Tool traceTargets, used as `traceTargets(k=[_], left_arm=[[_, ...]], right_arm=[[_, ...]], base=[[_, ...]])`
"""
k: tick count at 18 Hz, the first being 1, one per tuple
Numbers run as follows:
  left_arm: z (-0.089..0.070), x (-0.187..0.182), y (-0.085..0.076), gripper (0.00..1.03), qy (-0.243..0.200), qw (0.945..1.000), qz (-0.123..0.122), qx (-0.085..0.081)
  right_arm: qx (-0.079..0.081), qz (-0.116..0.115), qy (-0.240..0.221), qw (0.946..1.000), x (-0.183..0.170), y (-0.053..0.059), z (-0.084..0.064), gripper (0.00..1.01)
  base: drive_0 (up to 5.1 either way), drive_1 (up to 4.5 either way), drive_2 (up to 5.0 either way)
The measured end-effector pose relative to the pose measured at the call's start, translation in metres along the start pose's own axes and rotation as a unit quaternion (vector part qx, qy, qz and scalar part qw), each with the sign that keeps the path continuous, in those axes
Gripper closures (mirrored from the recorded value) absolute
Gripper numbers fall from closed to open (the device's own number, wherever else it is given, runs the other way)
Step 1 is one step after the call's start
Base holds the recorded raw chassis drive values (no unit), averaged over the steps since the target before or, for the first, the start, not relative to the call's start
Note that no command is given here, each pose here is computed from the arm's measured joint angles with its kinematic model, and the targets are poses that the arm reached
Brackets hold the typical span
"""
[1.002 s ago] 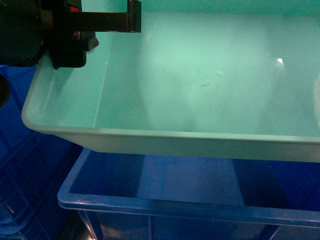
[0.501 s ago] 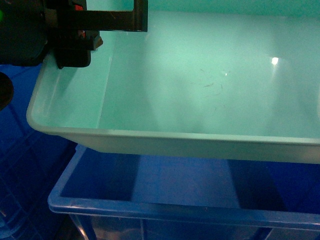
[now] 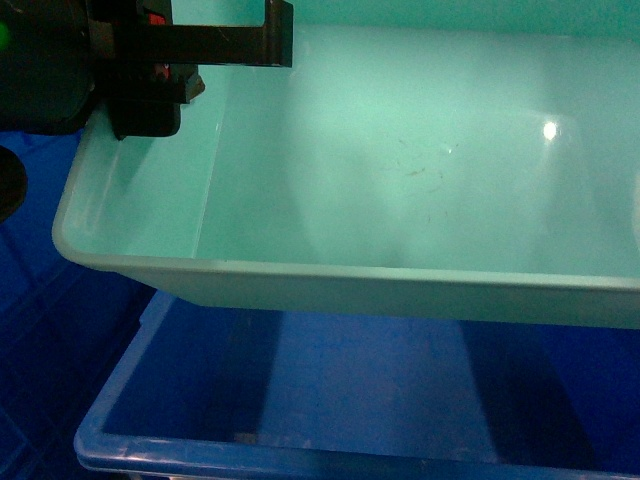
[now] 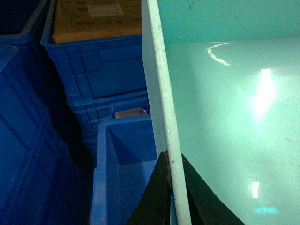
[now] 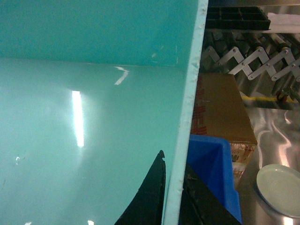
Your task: Stack blue boxes stably on right
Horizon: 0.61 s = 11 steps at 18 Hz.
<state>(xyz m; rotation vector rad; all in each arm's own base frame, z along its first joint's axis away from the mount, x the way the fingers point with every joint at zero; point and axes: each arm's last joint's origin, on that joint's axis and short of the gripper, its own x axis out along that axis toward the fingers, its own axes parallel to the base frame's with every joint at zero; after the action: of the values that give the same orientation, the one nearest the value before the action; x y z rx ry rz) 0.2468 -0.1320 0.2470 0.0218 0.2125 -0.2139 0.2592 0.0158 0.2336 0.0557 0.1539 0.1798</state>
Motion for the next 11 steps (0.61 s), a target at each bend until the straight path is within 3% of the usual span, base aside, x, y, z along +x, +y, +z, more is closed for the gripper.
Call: traceTargets(k=[2, 6, 11], left_arm=[[-0.001, 0.003, -0.001, 1.01, 0.008, 0.9999, -0.006, 0.005], [-0.021, 0.034, -0.005, 1.01, 0.079, 0.9966, -0.008, 0.020], [-0.029, 0.066, -0.006, 1.01, 0.106, 0.9942, -0.010, 0.018]], right_arm=[[0.001, 0.003, 0.012, 0.9999, 0.004, -0.001, -0.004, 0.94], [0.013, 0.000, 0.082, 0.9965, 0.028, -0.009, -0.030, 0.94], [0.016, -0.001, 0.116, 0.9931, 0.056, -0.020, -0.045, 0.94]], base=[[0.0, 3.68, -3.7], [0.0, 3.68, -3.7], [0.0, 0.00, 0.0]])
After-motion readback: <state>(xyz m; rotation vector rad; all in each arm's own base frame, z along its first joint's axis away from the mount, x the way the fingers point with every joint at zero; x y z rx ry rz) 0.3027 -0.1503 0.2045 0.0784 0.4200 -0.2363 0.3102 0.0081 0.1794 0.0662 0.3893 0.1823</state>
